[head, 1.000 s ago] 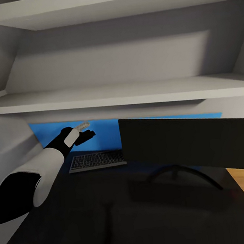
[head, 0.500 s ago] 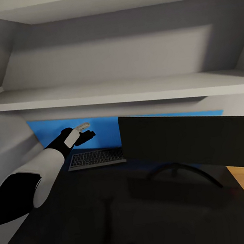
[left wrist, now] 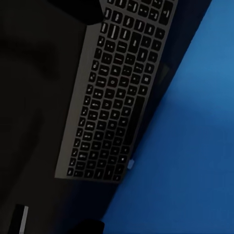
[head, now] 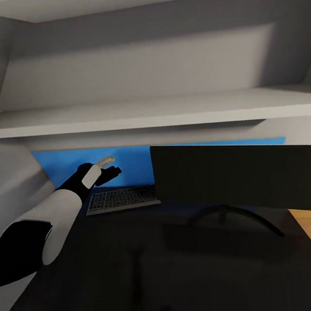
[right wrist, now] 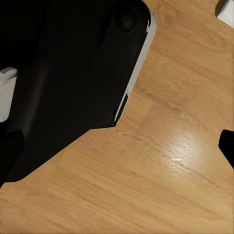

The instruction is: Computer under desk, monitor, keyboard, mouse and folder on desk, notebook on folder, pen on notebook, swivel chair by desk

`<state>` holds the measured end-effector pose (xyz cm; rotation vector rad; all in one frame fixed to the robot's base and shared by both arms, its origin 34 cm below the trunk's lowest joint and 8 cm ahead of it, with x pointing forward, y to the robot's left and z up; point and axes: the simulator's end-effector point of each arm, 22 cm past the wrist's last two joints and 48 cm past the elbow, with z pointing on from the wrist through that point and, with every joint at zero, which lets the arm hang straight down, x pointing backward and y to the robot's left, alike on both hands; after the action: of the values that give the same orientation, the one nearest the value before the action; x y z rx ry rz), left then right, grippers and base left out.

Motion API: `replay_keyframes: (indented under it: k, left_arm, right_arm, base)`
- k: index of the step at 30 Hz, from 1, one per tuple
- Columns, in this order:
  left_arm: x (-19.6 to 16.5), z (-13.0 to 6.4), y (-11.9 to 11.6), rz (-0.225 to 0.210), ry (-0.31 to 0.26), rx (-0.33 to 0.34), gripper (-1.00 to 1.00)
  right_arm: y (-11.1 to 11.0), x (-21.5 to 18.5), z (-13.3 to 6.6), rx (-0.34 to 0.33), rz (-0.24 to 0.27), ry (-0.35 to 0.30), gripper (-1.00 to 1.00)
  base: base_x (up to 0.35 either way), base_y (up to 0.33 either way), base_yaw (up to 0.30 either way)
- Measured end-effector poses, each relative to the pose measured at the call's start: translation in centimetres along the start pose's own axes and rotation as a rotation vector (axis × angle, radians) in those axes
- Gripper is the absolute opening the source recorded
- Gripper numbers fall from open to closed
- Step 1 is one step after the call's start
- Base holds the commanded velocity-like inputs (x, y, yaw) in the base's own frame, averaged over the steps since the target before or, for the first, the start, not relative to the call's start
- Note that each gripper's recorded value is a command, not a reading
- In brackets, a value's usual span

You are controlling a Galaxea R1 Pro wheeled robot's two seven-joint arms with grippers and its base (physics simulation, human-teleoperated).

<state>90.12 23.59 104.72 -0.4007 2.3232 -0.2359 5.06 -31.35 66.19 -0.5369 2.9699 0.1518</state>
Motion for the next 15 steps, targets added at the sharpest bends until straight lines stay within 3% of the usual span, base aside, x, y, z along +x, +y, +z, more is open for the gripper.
replay_keyframes:
  k: [15]
  left_arm:
    - [1.1, 1.4, 0.6, -0.002, 0.022, -0.009, 1.00]
  right_arm:
    - [0.3, 0.9, -0.3, -0.008, 0.000, 0.027, 1.00]
  base:
    - [0.000, 0.000, 0.000]
